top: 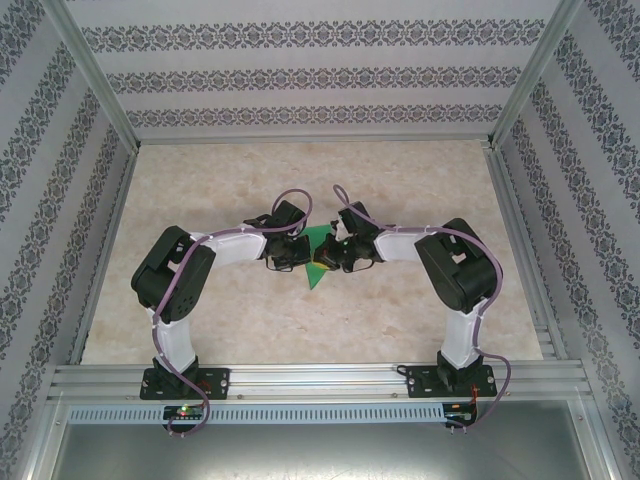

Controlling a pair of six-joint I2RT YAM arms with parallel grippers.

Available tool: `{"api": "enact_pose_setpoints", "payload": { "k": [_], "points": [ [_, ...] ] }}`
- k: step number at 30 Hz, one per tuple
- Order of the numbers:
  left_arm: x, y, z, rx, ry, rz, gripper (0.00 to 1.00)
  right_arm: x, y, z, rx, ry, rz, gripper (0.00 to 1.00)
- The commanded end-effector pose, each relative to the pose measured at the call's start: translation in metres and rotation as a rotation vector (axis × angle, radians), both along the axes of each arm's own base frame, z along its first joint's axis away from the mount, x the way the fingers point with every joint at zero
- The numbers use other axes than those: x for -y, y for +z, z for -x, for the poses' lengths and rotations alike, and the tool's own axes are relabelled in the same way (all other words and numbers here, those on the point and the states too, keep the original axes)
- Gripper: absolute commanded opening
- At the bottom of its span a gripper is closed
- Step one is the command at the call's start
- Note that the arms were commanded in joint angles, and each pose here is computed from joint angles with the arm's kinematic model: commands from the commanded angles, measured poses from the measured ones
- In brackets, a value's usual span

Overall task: Fold a paper plane with a square sheet of paper (pick it up from the middle)
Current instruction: Third fold the triangle at the center of the table.

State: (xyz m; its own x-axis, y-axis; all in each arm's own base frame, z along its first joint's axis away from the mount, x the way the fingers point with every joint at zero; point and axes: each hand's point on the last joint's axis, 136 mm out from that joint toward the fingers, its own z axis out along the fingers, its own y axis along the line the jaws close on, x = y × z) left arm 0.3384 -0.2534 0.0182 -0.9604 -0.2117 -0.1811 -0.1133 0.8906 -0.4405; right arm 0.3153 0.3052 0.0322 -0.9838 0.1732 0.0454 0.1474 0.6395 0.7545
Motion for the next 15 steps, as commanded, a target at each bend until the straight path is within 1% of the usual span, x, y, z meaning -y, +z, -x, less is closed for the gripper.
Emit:
{"api": "enact_pose_setpoints", "payload": {
  "k": [1,15],
  "points": [
    [-0.045,-0.042,0.040,-0.146,-0.026,-0.237,0.00,0.004,0.024,-0.008,0.065,0.005,-0.052,0.00],
    [-0.048,-0.042,0.035,-0.143,-0.053,-0.308,0.00,0.036,-0.020,-0.001,0.014,-0.015,0.111,0.00]
  ]
}}
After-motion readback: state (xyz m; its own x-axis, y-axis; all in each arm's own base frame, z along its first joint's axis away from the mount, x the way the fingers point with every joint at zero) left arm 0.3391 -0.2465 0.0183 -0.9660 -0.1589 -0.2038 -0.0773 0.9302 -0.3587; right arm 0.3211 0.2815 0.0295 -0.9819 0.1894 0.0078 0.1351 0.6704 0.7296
